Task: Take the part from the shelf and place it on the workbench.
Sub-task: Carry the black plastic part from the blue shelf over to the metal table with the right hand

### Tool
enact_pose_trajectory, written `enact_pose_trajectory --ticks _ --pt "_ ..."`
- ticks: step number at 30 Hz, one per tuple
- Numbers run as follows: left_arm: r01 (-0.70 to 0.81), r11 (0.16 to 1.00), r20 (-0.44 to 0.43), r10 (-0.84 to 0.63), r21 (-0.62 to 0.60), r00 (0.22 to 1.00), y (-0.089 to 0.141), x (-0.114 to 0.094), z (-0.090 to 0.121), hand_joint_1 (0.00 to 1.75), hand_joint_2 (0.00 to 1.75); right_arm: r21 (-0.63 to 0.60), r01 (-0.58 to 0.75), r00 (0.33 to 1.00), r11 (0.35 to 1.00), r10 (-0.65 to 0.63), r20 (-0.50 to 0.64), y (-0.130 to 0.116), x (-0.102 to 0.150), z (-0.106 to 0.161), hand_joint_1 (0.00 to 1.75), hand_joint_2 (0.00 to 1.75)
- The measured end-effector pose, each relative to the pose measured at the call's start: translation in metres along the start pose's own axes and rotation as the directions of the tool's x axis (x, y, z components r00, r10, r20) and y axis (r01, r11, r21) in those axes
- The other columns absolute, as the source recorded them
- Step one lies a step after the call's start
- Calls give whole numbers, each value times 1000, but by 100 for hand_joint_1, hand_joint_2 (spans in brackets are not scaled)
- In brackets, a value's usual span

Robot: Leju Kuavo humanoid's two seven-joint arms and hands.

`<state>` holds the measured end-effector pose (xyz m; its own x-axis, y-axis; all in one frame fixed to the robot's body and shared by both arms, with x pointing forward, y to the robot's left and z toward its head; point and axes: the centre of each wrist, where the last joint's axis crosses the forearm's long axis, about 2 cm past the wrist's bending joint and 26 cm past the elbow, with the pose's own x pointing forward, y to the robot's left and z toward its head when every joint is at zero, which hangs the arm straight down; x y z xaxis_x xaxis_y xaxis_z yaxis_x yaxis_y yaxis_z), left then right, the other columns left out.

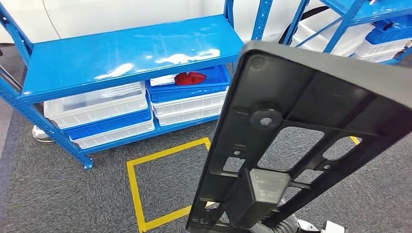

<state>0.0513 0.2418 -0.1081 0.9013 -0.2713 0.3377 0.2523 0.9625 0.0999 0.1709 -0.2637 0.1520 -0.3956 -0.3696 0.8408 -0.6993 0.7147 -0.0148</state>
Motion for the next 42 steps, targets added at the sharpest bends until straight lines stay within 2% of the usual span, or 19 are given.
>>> enact_pose_trajectory --ticks 17,33,42 --pt "2 1000 -4 -2 3 1000 -1 1 0 0 175 -7 7 999 1000 -7 35 8 7 0 150 175" --pt "4 1000 -9 -4 31 1000 3 2 -1 0 175 -5 46 995 999 -46 86 3 6 -2 150 175" --pt "20 999 -56 -17 49 998 17 -4 -2 0 175 -43 46 993 998 -41 107 3 3 1 150 175"
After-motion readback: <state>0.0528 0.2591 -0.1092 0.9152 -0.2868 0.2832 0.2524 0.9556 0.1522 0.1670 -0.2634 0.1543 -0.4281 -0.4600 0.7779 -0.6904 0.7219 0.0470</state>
